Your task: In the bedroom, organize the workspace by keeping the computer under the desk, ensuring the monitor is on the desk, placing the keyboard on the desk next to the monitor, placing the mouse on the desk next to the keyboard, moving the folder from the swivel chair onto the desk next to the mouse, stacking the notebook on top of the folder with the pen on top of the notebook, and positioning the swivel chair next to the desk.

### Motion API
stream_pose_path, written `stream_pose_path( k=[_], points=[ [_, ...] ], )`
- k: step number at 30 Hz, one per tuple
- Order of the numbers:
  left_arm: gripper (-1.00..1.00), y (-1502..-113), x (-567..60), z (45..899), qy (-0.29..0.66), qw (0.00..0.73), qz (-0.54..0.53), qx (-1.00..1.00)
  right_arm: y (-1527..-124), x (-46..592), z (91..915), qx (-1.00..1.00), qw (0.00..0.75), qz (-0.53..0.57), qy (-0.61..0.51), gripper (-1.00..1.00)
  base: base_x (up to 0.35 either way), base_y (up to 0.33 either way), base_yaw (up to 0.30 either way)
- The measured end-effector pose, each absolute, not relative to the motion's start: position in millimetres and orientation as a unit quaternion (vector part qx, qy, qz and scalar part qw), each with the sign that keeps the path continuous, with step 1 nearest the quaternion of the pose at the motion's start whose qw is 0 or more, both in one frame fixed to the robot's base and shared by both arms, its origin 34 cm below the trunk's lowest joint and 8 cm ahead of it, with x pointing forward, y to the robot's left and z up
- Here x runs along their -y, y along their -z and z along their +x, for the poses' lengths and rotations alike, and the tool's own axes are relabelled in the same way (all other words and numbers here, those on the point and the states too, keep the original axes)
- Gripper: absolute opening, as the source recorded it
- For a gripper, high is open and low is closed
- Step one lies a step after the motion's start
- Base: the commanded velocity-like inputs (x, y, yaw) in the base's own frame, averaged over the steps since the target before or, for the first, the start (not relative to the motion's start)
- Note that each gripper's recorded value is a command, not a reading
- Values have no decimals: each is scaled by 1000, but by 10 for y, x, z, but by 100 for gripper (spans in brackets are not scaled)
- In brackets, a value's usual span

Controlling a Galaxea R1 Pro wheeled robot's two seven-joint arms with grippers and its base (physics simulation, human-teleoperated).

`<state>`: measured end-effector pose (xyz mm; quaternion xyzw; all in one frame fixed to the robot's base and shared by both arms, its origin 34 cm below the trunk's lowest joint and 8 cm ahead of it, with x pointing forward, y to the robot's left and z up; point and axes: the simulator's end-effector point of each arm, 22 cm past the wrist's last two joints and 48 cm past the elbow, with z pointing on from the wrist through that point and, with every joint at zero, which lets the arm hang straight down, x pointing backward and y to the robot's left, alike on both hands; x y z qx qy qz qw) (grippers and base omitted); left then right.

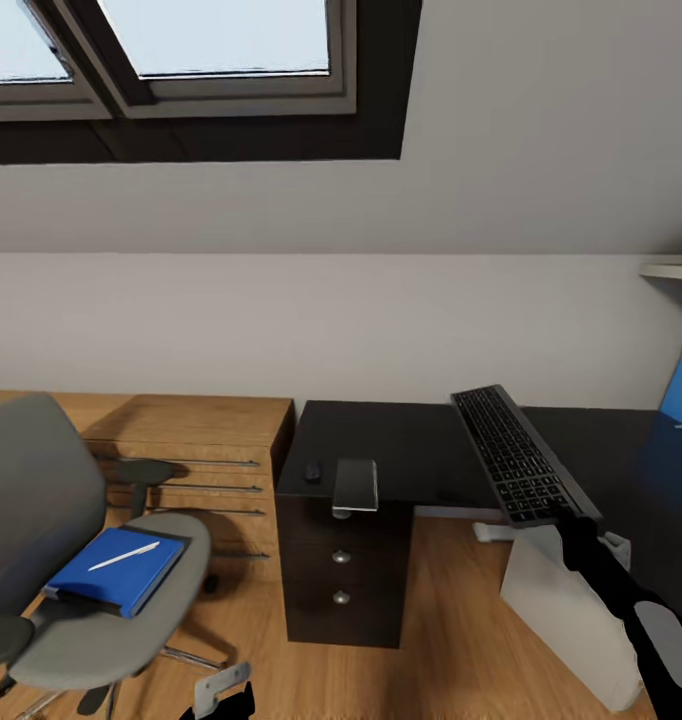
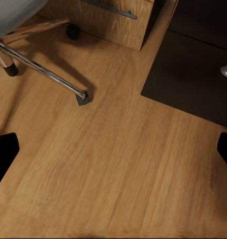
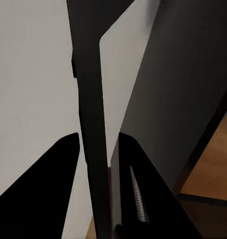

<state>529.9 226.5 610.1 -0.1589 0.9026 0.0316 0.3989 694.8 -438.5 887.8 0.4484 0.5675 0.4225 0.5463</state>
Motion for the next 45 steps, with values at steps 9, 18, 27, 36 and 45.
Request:
stream_pose_path(
  k=[9, 18, 27, 36, 45],
  points=[
    [100, -6188, -2260, 5302, -31, 400, -158, -903, -8965, 4371, 6949, -565, 546, 449, -426, -100, -197, 0, 0],
    [100, -6196, -2255, 5308, -30, 402, -155, -902, -8963, 4293, 6958, -559, 543, 450, -436, -100, -22, 0, 0],
    [100, -6112, -2309, 5239, -39, 392, -155, -906, -8980, 4283, 6959, -559, 546, 445, -437, -100, -265, -184, -39],
    [100, -6050, -2353, 5185, -45, 384, -156, -909, -8973, 4267, 6964, -560, 546, 444, -438, -100, -292, -155, -81],
    [100, -6047, -2376, 5182, -47, 383, -157, -909, -8960, 4231, 6969, -561, 544, 444, -439, -100, -334, -8, -2]
  ],
)
